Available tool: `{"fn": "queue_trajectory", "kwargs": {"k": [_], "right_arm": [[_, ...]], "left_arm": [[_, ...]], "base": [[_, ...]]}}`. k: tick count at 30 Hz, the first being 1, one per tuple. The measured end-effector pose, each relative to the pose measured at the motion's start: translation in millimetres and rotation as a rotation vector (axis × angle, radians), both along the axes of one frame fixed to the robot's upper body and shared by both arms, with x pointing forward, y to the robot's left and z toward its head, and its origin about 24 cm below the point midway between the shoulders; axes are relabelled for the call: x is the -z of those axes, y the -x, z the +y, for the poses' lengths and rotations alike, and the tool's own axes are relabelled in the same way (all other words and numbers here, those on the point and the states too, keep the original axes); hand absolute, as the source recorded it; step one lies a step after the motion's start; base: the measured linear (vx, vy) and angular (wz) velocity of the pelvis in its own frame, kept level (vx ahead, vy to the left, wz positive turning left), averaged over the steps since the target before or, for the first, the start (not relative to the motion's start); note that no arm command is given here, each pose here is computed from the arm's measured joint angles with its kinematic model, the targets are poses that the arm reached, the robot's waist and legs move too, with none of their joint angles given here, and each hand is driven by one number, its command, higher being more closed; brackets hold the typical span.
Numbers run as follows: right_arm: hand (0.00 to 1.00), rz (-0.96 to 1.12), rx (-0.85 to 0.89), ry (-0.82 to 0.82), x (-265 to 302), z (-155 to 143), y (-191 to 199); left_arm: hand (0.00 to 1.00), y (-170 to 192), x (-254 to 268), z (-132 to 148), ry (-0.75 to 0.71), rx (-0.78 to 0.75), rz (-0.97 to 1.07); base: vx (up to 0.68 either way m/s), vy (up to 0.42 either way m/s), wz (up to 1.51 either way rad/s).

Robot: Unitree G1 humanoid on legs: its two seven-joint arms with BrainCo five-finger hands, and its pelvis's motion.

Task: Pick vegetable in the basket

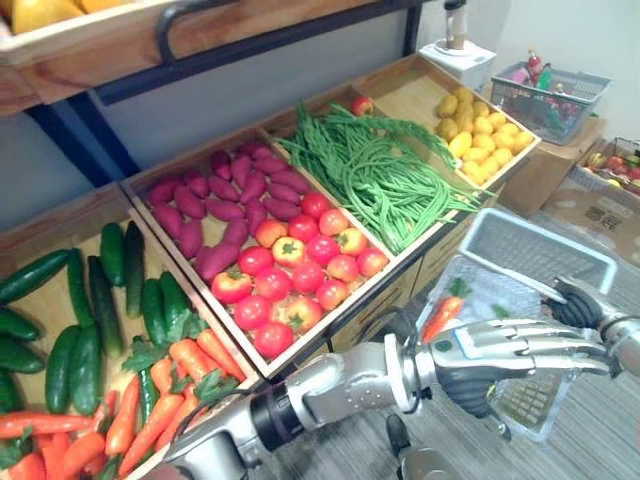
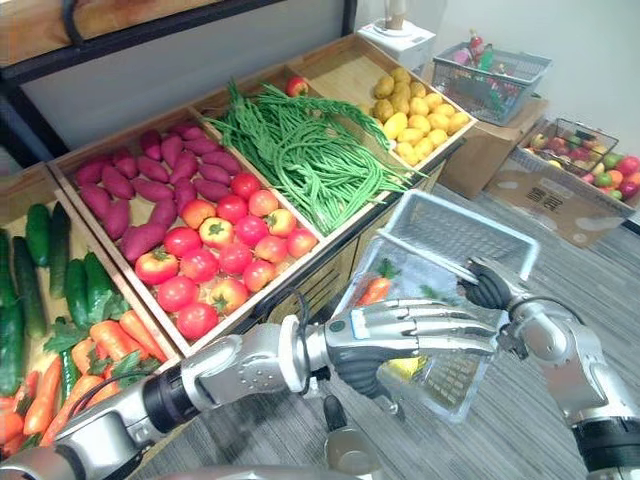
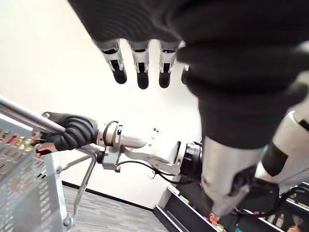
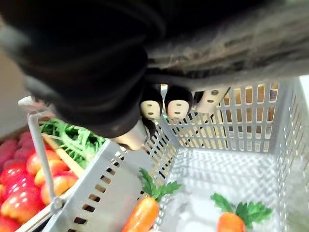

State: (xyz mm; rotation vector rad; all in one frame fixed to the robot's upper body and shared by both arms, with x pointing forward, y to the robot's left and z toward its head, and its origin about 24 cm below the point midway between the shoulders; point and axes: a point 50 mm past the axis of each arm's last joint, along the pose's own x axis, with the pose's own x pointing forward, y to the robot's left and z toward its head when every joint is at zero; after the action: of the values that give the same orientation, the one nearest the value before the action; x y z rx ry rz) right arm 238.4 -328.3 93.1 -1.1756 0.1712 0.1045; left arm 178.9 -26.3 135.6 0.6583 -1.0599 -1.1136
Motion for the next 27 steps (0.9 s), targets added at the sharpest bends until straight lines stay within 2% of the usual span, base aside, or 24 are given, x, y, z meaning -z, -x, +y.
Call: {"fn": "queue_trajectory", "kwargs": {"k": [4,8,11,13,14,16,17,19,22,24,26,27], "right_arm": [[1.0,0.0,0.208,-0.098,24,-26,12],[1.0,0.067,0.447,-0.212,67,-47,46],[1.0,0.127,0.639,-0.294,101,-57,78],[1.0,0.186,0.796,-0.35,130,-61,105],[1.0,0.204,0.838,-0.363,137,-61,112],[1.0,0.296,0.991,-0.435,167,-55,144],[1.0,0.307,1.005,-0.445,170,-54,147],[1.0,0.39,1.109,-0.513,192,-42,173],[1.0,0.438,1.23,-0.537,204,-35,202],[1.0,0.428,1.285,-0.562,209,-29,210],[1.0,0.433,1.328,-0.629,220,-10,214],[1.0,0.437,1.336,-0.648,224,-4,214]], "left_arm": [[0.0,3,-17,22,0.11,-0.019,0.056],[0.0,-3,-32,52,0.269,-0.128,0.121],[0.0,-17,-37,89,0.4,-0.332,0.148],[0.0,-29,-37,131,0.485,-0.574,0.132],[0.0,-31,-37,141,0.513,-0.631,0.126],[0.0,-32,-34,180,0.589,-0.847,0.095],[0.0,-32,-34,184,0.598,-0.872,0.093],[0.0,-32,-25,218,0.675,-1.093,0.1],[0.0,-24,-11,248,0.738,-1.295,0.127],[0.0,-20,-6,264,0.771,-1.392,0.127],[0.0,-14,11,288,0.801,-1.571,0.157],[0.0,-13,17,292,0.802,-1.614,0.175]], "base": [[-0.06,-0.002,0.51],[-0.04,0.001,0.64],[-0.03,0.023,0.91],[-0.06,0.043,0.99],[-0.07,0.046,0.93],[-0.05,0.04,0.93],[-0.02,0.035,0.93],[0.01,0.039,0.8],[0.02,0.049,0.79],[0.02,0.042,0.49],[0.0,0.034,0.36],[0.0,0.029,0.29]]}}
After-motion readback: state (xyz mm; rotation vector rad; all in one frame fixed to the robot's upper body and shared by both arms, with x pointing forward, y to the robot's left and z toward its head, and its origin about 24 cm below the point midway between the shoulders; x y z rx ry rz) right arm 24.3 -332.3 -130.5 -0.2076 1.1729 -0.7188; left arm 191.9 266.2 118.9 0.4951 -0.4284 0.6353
